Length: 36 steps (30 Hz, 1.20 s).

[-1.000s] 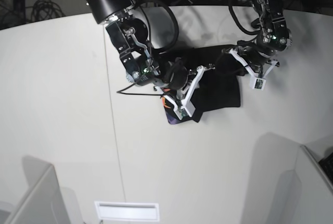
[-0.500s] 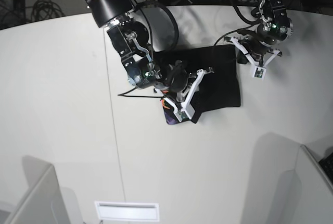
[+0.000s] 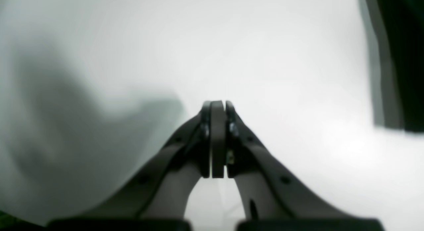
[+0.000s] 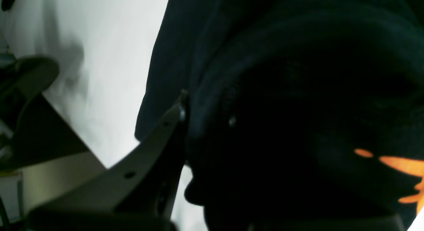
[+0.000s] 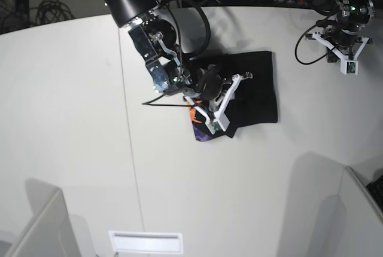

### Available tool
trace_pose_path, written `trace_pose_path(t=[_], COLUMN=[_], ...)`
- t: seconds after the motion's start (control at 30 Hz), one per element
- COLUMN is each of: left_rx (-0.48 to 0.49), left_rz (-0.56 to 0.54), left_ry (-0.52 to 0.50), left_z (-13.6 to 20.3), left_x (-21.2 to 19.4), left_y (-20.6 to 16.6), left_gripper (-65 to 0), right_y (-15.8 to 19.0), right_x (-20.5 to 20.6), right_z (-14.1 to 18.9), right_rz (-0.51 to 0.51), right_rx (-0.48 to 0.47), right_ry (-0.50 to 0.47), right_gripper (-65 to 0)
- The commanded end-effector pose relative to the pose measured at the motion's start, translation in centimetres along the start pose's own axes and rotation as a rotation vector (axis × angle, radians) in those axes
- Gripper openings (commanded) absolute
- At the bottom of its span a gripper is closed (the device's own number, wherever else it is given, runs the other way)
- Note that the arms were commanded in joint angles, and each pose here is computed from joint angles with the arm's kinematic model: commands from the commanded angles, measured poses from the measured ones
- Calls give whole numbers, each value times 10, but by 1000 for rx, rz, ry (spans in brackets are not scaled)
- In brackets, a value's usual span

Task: Fold the T-shirt properly
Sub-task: 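Open the left gripper and raise it away from the shirt, then press and smooth the folded bundle with the right gripper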

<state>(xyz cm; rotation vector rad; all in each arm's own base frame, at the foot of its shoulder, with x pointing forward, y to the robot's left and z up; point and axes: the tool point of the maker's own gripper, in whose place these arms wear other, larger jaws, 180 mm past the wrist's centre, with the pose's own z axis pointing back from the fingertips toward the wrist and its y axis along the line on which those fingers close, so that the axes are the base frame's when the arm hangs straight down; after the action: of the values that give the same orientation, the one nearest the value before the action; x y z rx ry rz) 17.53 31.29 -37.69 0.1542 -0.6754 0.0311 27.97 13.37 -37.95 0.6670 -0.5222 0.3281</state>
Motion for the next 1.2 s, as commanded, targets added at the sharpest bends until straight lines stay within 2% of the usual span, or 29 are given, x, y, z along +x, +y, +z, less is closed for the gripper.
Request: trace_pose_path(t=[0.0,0.23,0.37,1.17], left_rx=[14,21,21,21], left_rz=[-8,-17,-17,-15], left_ry=[-31,-31,-31,-28], left_z=[5,8,8,8], left_x=[8,7,7,5], left_y=[7,13,13,13], left_gripper=[-650,-650,-650,-650], right_y=[9,11,11,10], right_x=[21,20,12,15], right_z=[3,3,3,4], right_rz=[10,10,10,3], right_rx=[27,29,30,29], right_ry=[-57,-55,-16,-29], right_gripper=[-650,-650,-650,-650])
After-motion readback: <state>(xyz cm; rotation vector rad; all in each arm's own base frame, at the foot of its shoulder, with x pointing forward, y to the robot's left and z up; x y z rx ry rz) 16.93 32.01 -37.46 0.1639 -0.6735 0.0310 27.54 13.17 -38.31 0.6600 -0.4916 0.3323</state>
